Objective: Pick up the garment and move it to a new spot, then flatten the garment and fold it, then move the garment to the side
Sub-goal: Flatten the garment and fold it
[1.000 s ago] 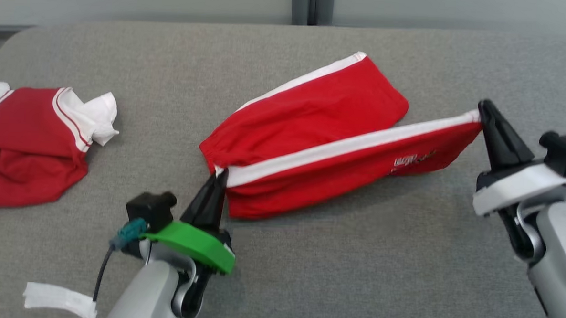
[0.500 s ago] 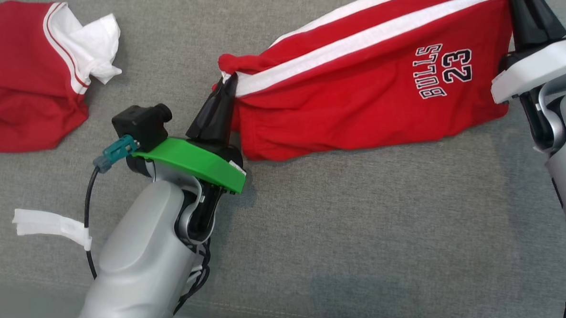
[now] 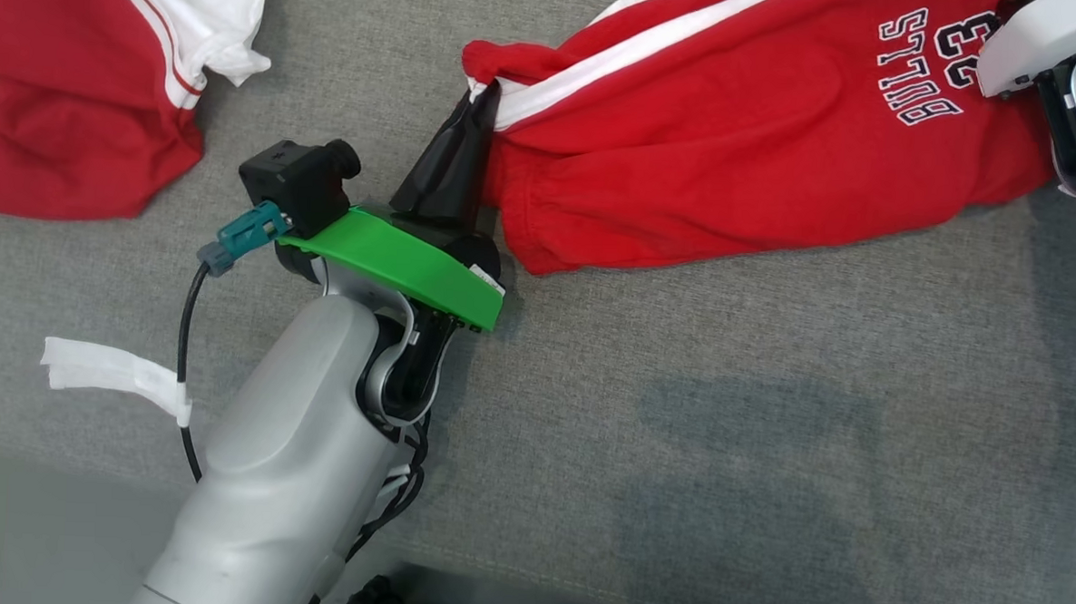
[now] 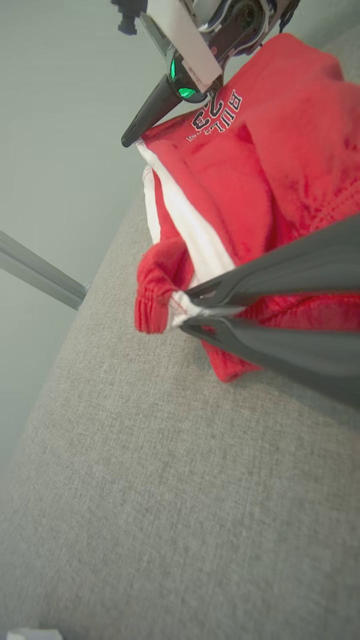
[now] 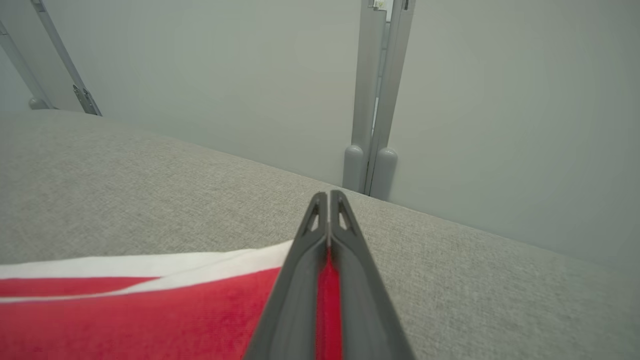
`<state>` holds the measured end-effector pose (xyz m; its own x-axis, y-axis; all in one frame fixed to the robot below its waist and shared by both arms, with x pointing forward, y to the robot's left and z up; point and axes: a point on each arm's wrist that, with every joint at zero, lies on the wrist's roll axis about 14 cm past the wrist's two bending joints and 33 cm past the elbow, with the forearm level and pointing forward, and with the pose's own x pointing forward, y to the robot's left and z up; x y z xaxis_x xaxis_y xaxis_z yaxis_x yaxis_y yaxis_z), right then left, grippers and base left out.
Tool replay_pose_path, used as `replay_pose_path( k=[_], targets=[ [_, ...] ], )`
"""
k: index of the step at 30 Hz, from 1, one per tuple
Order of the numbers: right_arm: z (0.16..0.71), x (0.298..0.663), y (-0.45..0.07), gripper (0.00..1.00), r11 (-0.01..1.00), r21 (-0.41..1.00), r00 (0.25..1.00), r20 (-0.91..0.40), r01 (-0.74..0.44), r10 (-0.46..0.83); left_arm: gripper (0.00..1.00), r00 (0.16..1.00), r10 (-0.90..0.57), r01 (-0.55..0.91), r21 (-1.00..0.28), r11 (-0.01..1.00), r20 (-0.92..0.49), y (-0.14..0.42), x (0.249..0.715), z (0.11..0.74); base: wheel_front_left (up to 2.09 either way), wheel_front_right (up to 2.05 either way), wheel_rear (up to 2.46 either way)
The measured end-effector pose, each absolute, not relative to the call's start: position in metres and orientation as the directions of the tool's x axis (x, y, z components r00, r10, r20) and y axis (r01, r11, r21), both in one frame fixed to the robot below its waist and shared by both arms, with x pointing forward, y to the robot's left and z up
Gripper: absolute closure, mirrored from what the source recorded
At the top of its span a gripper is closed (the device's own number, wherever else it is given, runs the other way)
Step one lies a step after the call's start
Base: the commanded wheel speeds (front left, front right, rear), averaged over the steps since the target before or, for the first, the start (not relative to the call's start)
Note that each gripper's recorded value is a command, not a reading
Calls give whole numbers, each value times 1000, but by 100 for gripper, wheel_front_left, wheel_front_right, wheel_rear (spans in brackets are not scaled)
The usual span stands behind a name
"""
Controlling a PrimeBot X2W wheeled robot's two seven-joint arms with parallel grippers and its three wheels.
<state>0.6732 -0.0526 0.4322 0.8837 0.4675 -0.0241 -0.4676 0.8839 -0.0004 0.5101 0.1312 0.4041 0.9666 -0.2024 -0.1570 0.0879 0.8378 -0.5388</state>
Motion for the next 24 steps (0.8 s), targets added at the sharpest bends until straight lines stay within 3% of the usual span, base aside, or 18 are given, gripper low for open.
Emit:
replay_pose_path(
  k=[1,2,3,4,5,14,24],
  targets=[
    [429,675,-50,100,883,2,883,-28,-469,469,3,967,-200,84,-538,838,-159,133,510,403,0,0,0],
    [427,676,-48,100,883,10,883,-29,-468,468,0,967,-198,83,-536,840,-161,134,510,403,0,0,0],
    [426,678,-47,74,886,24,885,-26,-464,464,0,967,-195,81,-534,842,-161,135,511,402,0,0,0],
    [426,680,-45,9,886,31,886,-24,-463,463,0,968,-192,79,-530,845,-161,137,511,402,0,0,0],
    [425,680,-43,0,885,37,885,-22,-463,464,0,968,-191,80,-521,850,-161,138,511,402,0,0,0],
    [446,666,-64,0,907,72,910,32,-414,413,0,986,-108,34,-479,877,-128,162,505,416,0,0,0],
    [434,613,-80,0,911,129,916,-43,-392,400,0,991,-29,-36,-471,882,-129,178,472,425,0,0,0]
  ],
)
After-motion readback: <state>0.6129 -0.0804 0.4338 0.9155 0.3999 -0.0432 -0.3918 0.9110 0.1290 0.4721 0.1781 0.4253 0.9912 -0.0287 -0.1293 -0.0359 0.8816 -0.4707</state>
